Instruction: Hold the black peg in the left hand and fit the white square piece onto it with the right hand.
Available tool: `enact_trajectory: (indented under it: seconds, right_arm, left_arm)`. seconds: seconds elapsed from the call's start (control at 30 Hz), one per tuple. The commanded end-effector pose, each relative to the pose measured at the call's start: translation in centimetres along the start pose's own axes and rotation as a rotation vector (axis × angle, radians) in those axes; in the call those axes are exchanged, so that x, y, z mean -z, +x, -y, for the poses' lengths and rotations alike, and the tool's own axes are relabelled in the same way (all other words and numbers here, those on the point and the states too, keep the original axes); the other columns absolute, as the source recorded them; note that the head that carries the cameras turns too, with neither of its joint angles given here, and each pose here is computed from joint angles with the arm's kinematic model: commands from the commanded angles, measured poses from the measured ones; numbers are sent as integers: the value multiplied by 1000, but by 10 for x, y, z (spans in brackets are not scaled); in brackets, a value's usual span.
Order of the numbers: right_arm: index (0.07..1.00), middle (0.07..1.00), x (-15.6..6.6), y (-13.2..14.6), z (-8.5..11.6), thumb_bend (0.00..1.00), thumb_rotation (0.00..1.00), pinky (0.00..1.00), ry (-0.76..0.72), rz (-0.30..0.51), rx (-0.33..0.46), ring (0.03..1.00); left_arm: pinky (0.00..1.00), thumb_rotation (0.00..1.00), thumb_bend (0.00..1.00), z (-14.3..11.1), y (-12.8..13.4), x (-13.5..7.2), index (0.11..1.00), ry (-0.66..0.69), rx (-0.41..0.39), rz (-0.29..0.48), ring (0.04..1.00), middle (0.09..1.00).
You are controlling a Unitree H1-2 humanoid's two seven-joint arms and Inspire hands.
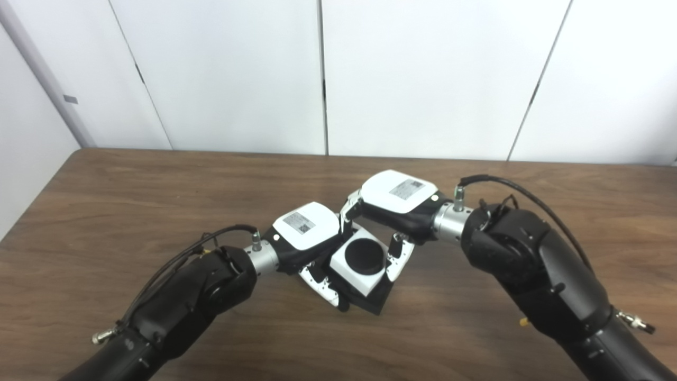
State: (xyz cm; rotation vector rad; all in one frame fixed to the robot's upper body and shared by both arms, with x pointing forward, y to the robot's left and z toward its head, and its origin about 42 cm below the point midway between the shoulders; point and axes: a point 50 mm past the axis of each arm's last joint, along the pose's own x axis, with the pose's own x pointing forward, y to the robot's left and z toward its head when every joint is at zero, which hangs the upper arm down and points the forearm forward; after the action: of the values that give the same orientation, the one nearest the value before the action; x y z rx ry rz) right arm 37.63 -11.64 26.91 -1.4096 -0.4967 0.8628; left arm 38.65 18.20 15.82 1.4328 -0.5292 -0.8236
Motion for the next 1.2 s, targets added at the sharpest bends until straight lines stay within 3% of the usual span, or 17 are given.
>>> enact_trajectory:
  seconds: [0.0,0.27,0.3,0.33,0.4,0.8,1.17]
  right_arm:
    - [476,763,-13,11,15,522,135,879,-19,62,28,852]
    - [495,791,-9,6,13,517,163,911,-30,21,-72,867]
    - [606,801,-8,5,14,674,288,908,-27,16,-80,868]
    - [670,808,-8,5,14,766,363,907,-24,13,-84,868]
    - [724,816,-6,4,14,851,424,905,-20,9,-88,869]
    - [757,828,2,-1,20,893,350,905,-1,-9,-70,881]
    - [747,816,25,-25,38,876,275,844,1,-54,48,844]
  left_arm:
    - [766,85,519,31,2,-11,492,52,152,-2,843,834]
    - [778,84,520,30,2,-10,491,41,144,-5,841,829]
    - [778,84,520,30,2,-9,491,39,142,-5,842,829]
    - [780,83,520,30,2,-9,491,37,141,-5,843,830]
    - [784,83,520,29,1,-8,491,30,141,-11,848,832]
    - [770,83,520,30,-1,-6,490,23,134,-15,828,830]
    - [787,82,520,28,-5,-4,491,29,143,-20,839,831]
